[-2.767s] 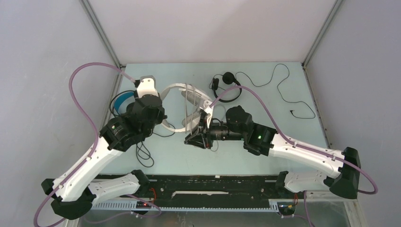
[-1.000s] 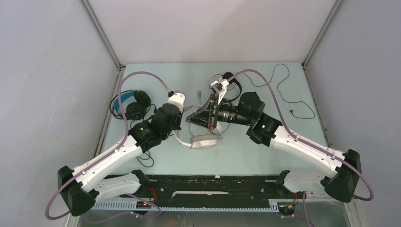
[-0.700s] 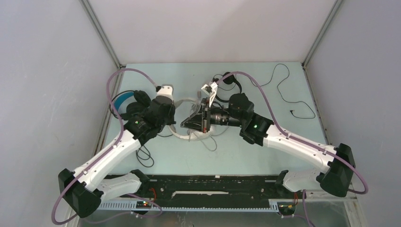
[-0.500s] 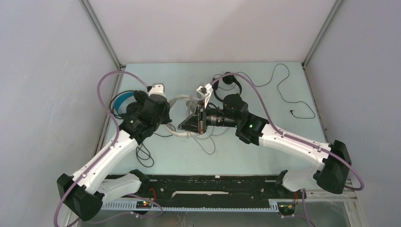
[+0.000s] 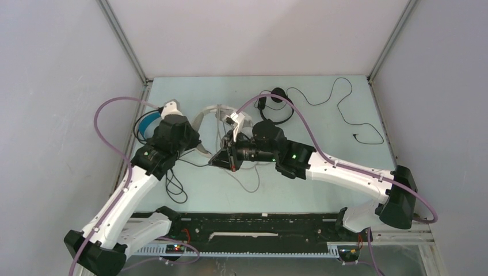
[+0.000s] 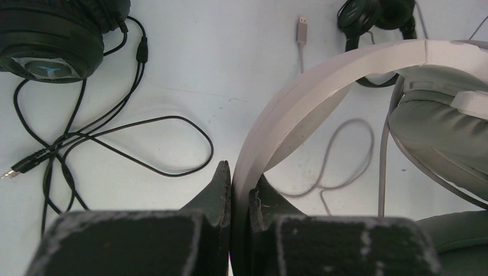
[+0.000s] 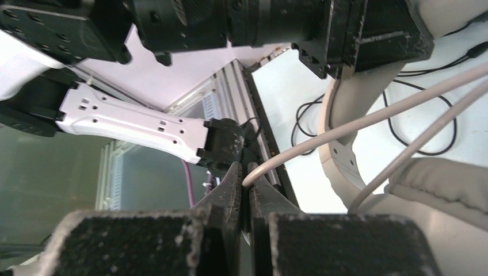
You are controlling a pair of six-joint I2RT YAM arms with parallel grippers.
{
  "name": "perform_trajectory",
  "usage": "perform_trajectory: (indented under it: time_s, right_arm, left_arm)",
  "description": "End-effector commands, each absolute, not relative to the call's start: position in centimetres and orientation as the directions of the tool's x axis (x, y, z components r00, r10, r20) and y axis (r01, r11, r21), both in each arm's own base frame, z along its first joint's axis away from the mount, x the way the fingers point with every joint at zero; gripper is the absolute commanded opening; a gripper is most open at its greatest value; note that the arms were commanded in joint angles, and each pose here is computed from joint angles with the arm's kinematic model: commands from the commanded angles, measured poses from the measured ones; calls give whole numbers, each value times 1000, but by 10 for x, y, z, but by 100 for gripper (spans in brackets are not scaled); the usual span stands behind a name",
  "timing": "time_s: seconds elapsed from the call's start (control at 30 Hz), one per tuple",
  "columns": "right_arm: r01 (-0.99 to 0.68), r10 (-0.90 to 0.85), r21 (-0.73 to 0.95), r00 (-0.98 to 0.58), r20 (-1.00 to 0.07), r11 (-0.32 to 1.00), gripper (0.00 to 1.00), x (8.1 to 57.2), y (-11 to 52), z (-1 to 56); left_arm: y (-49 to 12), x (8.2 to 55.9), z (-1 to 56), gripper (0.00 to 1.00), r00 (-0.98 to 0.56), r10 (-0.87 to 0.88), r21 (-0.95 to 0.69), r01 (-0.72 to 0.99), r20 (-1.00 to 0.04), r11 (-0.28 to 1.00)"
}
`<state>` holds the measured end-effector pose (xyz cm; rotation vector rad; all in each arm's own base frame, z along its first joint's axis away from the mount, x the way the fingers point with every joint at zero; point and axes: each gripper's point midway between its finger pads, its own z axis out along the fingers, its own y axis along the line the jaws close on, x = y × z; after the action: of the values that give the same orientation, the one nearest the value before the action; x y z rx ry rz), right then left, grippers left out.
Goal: Wrap the headphones
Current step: Wrap the headphones cable around the headphones.
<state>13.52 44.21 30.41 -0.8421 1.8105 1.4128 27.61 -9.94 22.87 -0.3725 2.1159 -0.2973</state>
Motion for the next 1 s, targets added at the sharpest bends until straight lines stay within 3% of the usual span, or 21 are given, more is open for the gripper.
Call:
perform_trajectory:
  time_s: [0.0,0.37,0.7,0.97]
  right_arm:
    - [-859,-110,461,-492,-864,224,0,131,445,307]
    - [-891,-166,323,-388,-906,319,1,129,438,289]
    - [-954,-103,166,-197,-975,250,9,128,428,271]
    - [-966,-79,125,-145,-986,225,13,131,424,242]
  left_arm:
    - [-106,290,298,0,-338,-587,-586,-115,-736,802]
    - [-105,278,327,0,-287,-706,-723,-60,-648,688]
    - [-100,268,342,0,-276,-698,-717,-41,-661,696]
    - [-104,263,353,0,-287,-707,-735,-15,-647,678]
